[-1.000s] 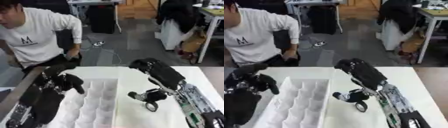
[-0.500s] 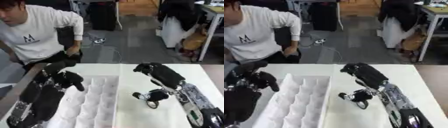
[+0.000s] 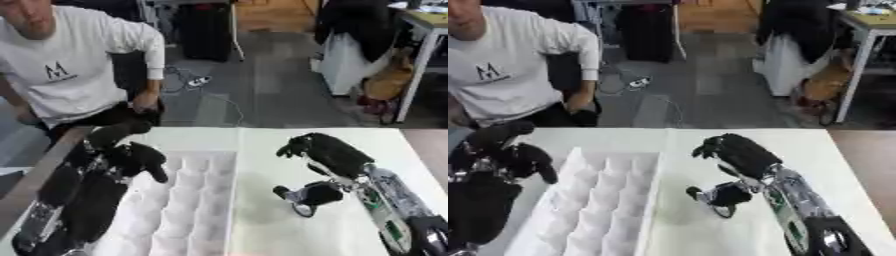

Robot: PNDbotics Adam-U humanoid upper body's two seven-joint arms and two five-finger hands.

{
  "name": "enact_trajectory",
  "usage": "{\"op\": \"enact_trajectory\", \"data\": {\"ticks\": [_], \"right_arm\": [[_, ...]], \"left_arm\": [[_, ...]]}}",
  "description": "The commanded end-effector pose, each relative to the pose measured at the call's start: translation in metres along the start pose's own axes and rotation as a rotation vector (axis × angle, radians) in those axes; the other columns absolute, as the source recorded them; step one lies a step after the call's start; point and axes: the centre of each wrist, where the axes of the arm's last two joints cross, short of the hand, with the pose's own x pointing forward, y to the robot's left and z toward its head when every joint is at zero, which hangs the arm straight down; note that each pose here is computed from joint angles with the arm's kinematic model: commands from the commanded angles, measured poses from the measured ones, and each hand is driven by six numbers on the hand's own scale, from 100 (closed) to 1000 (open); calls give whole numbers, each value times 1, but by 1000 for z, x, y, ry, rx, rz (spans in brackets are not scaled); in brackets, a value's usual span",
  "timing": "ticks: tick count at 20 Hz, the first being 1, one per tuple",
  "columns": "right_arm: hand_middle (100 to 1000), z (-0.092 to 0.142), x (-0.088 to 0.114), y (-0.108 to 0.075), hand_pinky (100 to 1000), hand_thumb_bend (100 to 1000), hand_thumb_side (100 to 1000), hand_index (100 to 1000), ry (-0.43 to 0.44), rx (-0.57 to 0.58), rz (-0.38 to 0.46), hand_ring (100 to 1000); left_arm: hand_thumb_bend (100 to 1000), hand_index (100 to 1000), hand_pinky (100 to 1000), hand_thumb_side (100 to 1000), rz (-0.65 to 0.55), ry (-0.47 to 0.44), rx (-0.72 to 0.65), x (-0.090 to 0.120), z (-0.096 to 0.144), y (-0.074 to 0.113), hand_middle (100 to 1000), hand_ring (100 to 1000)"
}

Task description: Pick up objects on the table and place them in the box.

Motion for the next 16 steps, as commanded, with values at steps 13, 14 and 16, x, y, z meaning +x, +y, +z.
{"op": "enact_trajectory", "data": {"ticks": [13,14,16], "right_arm": [[497,4,-13,10,830,468,517,758,28,60,1,587],[491,5,-14,12,826,467,513,754,32,67,-2,580],[485,5,-15,16,825,466,511,747,38,78,-7,576]], "left_arm": [[250,879,567,723,-20,-11,-29,7,-5,2,835,659],[250,879,567,724,-20,-11,-29,7,-5,2,835,659],[250,879,567,724,-20,-12,-29,7,-5,2,835,659]]}}
